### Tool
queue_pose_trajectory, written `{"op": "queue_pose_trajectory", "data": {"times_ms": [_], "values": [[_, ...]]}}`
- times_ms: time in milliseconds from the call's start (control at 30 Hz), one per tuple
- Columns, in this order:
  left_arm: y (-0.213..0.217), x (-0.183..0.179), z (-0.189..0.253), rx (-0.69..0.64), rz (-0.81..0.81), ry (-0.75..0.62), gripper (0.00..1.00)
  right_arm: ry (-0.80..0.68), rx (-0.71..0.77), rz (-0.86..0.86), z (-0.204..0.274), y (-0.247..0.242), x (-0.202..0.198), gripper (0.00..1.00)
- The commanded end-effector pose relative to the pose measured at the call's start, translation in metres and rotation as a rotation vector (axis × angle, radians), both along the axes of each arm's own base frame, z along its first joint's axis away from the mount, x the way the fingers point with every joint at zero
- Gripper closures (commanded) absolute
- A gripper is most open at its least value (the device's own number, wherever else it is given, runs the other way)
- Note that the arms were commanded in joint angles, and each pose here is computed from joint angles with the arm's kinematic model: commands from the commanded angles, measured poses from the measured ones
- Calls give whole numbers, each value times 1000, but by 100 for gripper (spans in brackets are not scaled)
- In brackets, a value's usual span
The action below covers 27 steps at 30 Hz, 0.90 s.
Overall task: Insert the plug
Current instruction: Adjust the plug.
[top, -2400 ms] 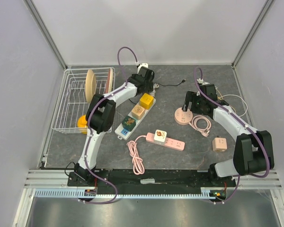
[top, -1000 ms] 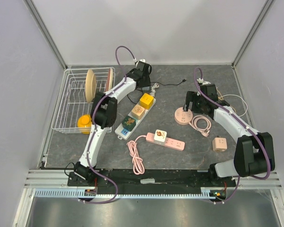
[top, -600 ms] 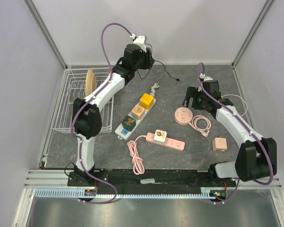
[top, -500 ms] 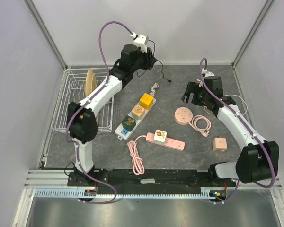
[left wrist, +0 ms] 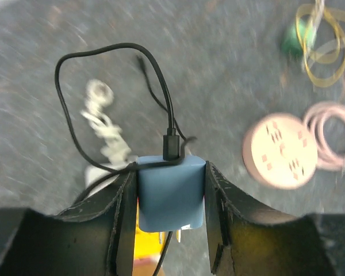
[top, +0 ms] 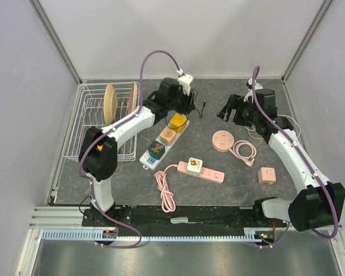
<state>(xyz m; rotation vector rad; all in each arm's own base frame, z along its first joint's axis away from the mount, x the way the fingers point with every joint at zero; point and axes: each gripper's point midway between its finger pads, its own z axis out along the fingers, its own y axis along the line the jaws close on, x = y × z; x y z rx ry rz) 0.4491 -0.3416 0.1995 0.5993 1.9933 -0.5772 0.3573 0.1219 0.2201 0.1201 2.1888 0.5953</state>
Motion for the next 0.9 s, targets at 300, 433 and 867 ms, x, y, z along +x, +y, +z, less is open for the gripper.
{"op": "queue_pose_trajectory", "data": {"times_ms": [300,433,867], "values": [[-55,-90,39,-36,-397,-340,98,14,210,106,21,34,-10,19],[-61,-93,47,-49,-413,-380,98,70,269,103,9,36,-10,24],[-79,-108,51,-108,-460,-364,98,126,460,160,-3,59,-10,40]]}}
